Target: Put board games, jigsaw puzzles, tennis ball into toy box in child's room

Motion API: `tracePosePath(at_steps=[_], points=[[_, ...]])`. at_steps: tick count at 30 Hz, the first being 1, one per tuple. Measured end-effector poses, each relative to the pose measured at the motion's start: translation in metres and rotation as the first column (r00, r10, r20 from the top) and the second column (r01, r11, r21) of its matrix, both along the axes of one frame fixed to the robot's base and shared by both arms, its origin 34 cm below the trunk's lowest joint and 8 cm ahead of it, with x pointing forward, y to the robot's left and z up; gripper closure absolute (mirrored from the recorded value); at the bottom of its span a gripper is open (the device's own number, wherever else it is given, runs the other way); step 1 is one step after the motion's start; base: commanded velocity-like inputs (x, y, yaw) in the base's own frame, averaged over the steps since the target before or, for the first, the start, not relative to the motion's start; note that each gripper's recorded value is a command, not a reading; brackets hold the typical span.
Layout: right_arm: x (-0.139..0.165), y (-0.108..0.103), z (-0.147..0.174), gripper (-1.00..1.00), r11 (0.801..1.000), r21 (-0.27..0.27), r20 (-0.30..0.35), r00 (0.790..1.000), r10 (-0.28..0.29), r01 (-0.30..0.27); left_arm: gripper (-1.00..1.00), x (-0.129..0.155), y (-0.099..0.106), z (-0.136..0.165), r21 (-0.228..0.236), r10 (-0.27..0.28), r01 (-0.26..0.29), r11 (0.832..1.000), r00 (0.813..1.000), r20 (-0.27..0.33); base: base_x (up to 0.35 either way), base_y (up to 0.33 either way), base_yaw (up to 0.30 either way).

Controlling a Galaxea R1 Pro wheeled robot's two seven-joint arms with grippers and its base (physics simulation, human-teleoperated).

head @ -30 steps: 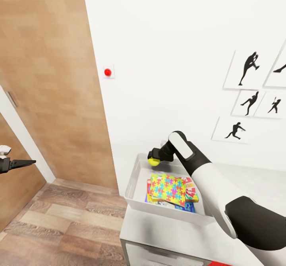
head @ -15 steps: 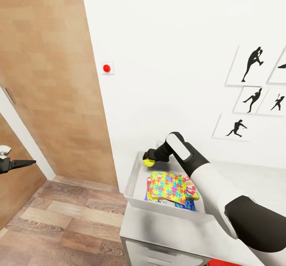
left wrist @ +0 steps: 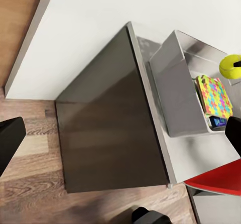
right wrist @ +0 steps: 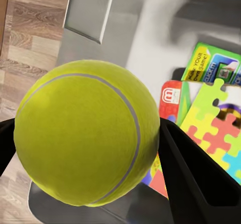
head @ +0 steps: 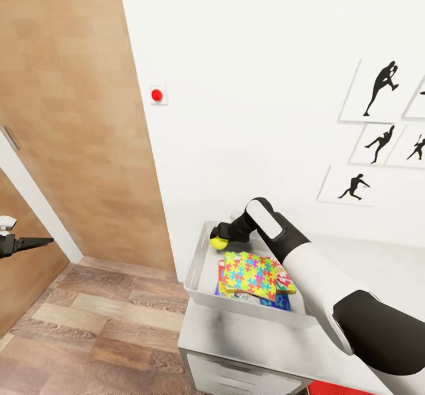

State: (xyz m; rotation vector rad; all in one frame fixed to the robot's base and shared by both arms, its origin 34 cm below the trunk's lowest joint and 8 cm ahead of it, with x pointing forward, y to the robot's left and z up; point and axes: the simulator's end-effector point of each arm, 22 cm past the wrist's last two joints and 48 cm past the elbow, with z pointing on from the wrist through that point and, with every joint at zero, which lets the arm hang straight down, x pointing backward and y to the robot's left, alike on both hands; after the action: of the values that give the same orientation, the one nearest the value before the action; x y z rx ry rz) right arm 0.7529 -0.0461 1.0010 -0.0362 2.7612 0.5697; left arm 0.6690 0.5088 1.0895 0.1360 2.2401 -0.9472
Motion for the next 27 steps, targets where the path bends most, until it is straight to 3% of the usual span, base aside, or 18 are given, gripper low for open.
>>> tracePosePath(at_steps=[27], points=[[-0.001,0.001,-0.023,1.00,1.000,0.005,-0.038,0.999,0.002,-0.002,-1.00,0.002,0.000,-0.021,-0.003,0.002,-0.002,1.000,0.999,-0.038,0.000,0.000,0.000]])
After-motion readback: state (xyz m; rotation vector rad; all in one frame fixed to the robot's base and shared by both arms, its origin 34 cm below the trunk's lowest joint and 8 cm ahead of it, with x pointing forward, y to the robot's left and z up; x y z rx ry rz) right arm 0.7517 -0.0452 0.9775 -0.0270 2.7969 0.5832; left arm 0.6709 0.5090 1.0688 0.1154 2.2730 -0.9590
